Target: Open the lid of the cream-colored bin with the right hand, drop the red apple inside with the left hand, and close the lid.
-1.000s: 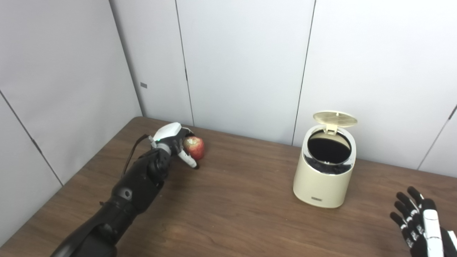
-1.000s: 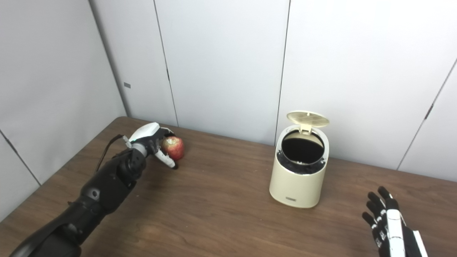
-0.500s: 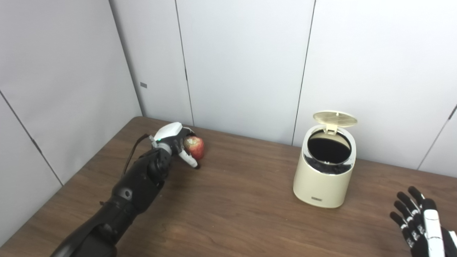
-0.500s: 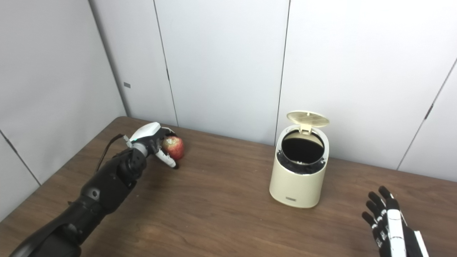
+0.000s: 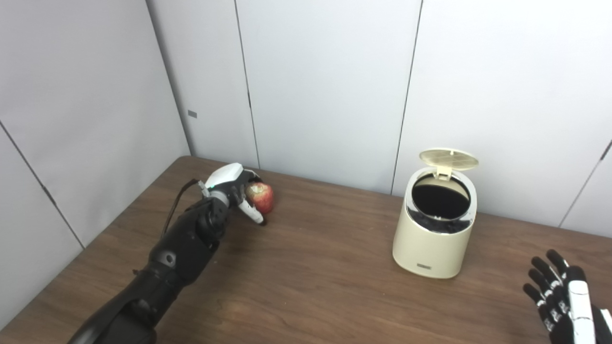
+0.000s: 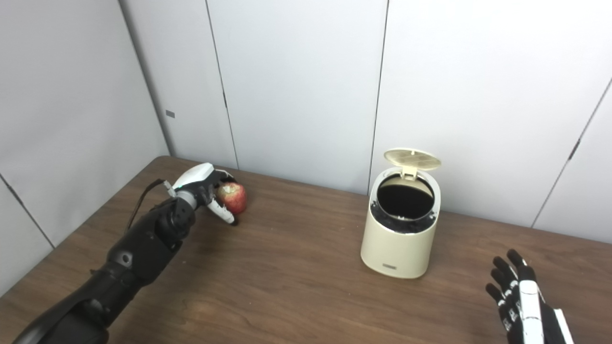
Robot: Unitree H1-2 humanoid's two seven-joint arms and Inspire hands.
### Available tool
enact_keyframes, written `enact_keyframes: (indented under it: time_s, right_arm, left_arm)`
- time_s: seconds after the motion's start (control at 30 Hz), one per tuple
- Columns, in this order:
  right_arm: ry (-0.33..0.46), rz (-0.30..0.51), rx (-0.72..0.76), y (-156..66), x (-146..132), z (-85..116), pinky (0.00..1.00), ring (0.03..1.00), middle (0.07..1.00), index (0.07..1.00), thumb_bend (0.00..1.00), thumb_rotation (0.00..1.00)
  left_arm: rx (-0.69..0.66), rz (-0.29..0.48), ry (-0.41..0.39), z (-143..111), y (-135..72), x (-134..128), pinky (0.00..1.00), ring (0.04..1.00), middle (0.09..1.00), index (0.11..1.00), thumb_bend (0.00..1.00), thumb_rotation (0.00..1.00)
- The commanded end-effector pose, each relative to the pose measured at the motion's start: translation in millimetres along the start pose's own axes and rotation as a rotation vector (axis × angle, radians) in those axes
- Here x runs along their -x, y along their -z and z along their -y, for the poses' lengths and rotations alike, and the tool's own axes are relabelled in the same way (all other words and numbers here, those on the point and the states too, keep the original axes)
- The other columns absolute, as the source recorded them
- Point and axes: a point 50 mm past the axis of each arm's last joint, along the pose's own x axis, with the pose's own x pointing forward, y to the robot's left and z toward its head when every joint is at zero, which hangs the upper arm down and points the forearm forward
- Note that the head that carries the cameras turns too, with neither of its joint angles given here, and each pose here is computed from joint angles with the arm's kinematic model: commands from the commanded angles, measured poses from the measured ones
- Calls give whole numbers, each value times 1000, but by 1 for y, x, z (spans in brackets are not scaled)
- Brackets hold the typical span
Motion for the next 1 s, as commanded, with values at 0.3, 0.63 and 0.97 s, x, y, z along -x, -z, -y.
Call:
enact_keyframes:
  time_s: [0.3,0.63,0.97]
  right_arm:
    - [-22,82,-4,-14,-6,-3,900,933,917,945,422,913]
    - [-27,72,-1,-12,-7,-1,916,937,920,951,437,909]
    - [-22,65,6,-12,-7,-2,896,929,913,947,442,910]
  left_arm:
    - [6,47,-94,-32,-16,-6,661,785,849,787,854,1]
    - [5,45,-94,-33,-18,-7,659,782,844,784,853,0]
    - [20,47,-93,-32,-18,-8,646,768,838,783,851,0]
